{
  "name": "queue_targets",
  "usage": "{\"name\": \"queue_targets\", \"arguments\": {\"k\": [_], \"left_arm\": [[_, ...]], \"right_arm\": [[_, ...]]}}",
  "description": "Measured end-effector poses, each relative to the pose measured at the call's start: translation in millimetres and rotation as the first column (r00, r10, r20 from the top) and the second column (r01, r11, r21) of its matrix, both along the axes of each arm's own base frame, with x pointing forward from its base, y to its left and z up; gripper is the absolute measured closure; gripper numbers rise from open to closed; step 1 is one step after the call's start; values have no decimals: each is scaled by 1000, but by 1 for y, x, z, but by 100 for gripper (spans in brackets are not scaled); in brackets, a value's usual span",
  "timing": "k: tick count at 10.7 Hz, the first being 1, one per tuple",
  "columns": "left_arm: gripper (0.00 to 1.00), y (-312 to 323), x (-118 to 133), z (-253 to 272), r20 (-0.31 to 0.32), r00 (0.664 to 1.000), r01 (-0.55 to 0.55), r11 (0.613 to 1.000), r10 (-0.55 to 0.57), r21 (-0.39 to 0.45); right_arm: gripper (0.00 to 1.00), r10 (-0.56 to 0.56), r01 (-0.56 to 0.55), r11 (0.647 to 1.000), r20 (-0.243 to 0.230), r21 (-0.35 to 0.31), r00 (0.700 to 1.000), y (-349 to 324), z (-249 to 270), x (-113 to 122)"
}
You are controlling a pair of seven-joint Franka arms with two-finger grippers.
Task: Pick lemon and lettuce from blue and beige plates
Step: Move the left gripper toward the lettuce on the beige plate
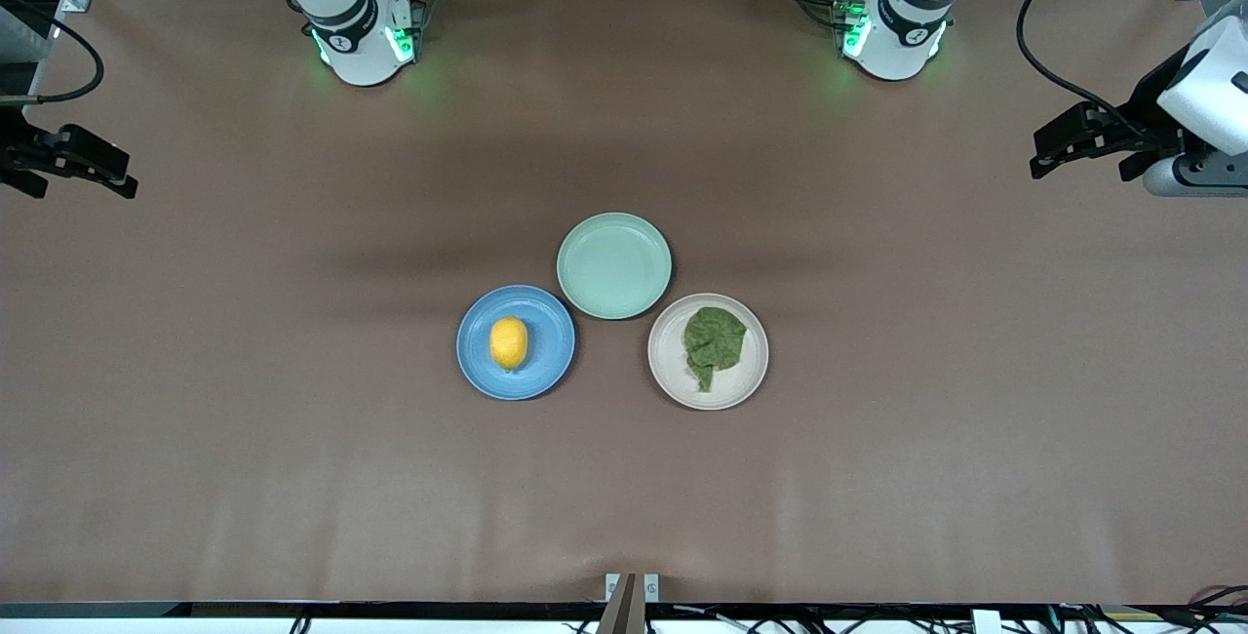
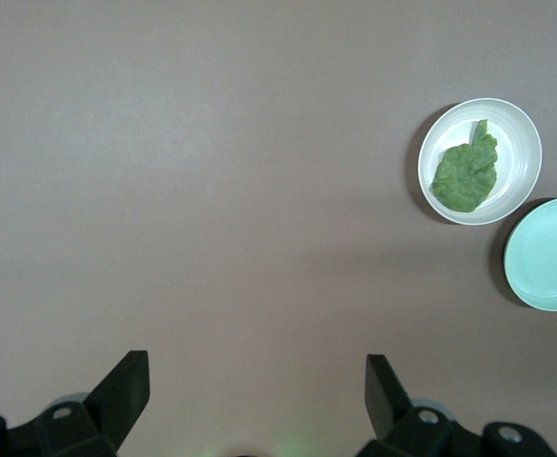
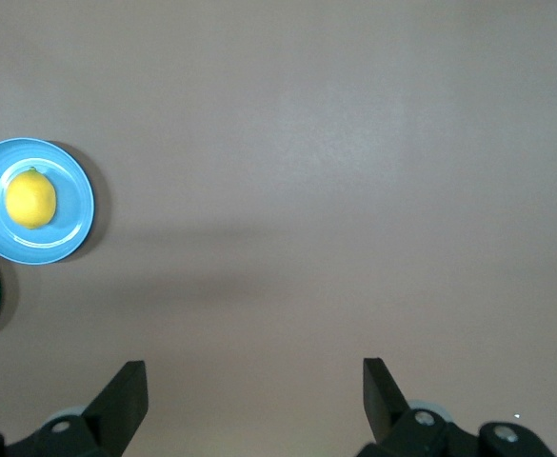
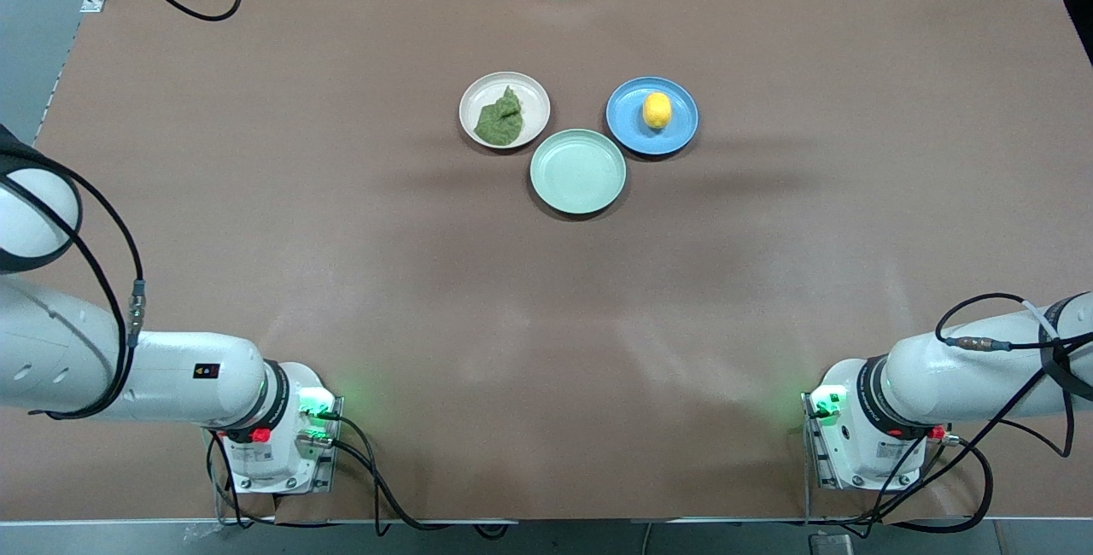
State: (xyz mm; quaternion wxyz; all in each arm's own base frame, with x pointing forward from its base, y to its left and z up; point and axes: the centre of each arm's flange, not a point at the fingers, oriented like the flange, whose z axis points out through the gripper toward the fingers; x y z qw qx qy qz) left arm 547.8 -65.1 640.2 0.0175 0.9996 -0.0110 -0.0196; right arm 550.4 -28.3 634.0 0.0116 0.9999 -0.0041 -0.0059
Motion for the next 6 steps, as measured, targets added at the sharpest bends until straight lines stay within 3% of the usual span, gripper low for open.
{"name": "queue_targets", "arguments": {"k": [6], "left_arm": [[0, -14, 21, -45, -81, 996, 25, 1000, -25, 1]], "right_arm": [[0, 3, -3, 1000, 17, -1, 1000, 1, 0, 3]]}}
